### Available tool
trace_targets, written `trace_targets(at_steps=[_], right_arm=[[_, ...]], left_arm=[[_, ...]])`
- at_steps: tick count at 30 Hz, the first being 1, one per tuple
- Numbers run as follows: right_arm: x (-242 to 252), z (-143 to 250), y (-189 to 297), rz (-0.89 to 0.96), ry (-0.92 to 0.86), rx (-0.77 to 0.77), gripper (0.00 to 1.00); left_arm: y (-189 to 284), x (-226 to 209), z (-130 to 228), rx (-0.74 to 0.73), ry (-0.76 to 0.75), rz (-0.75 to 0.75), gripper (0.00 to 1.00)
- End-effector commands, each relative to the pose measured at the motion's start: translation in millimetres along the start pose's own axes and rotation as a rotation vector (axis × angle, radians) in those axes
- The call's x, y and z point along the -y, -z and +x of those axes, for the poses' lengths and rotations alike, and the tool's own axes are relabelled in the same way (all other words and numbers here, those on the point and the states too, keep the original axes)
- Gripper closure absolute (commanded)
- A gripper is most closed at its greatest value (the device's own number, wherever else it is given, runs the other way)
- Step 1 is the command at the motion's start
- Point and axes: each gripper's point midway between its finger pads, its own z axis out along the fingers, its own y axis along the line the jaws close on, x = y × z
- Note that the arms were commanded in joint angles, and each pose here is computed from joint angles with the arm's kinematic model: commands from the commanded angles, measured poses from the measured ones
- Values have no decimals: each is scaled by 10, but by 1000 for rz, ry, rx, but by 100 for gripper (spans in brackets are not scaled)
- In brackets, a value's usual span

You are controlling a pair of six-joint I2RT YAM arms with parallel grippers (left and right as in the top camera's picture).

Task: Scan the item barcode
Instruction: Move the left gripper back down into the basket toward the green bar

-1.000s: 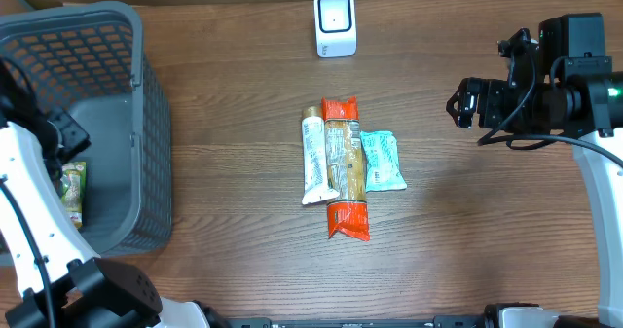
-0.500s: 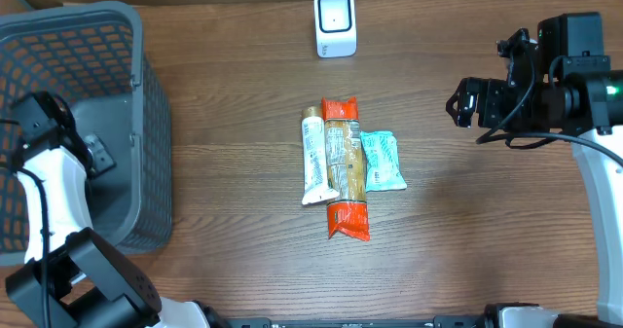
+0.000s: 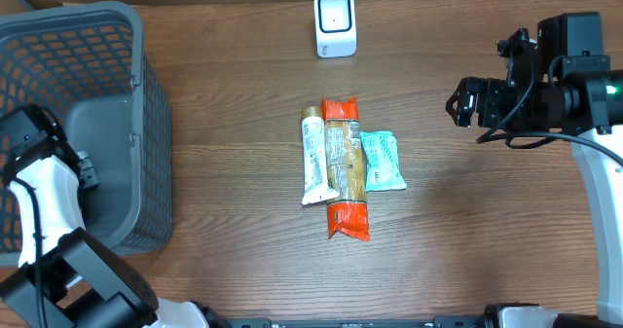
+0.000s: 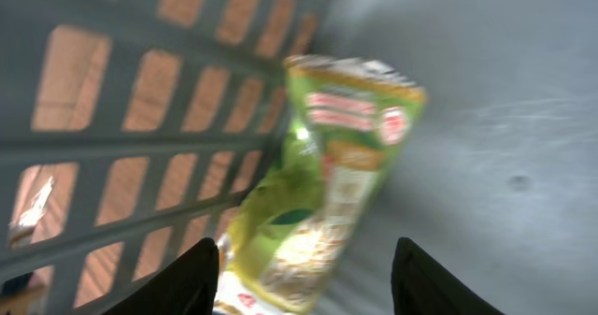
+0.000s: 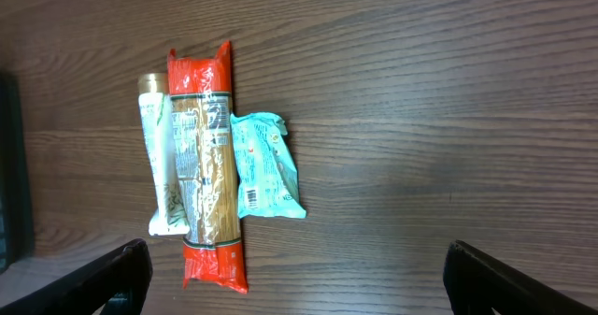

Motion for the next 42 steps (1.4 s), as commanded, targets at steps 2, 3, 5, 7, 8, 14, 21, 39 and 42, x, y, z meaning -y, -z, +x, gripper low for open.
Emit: trace_targets(at_steps=[2, 3, 5, 7, 8, 14, 21, 39, 42], right_arm=[[-16, -11, -9, -3, 6, 3, 0], [-16, -11, -9, -3, 6, 3, 0], [-17, -12, -8, -3, 6, 3, 0], [-16, -12, -8, -3, 6, 3, 0], [-16, -12, -8, -3, 6, 3, 0], [-16, -12, -8, -3, 6, 3, 0], [-10, -13, -9, 1, 7, 4, 0], [0, -25, -8, 7, 8, 9, 0], [0, -25, -8, 7, 8, 9, 0]], left_arm=[[-214, -31, 191, -80, -21, -16, 48], [-246, -22, 210, -90, -23, -14, 48], [-316, 24, 255, -114, -31, -2, 48], [-383, 89, 293, -133, -39, 21, 50], [-404, 103, 310, -142, -41, 26, 54], [-449, 129, 356, -164, -50, 28, 96], [-157, -3, 96, -82, 10, 5, 96], [2476, 65, -1039, 586, 55, 80, 96], [2418, 79, -945, 539, 146, 113, 96]])
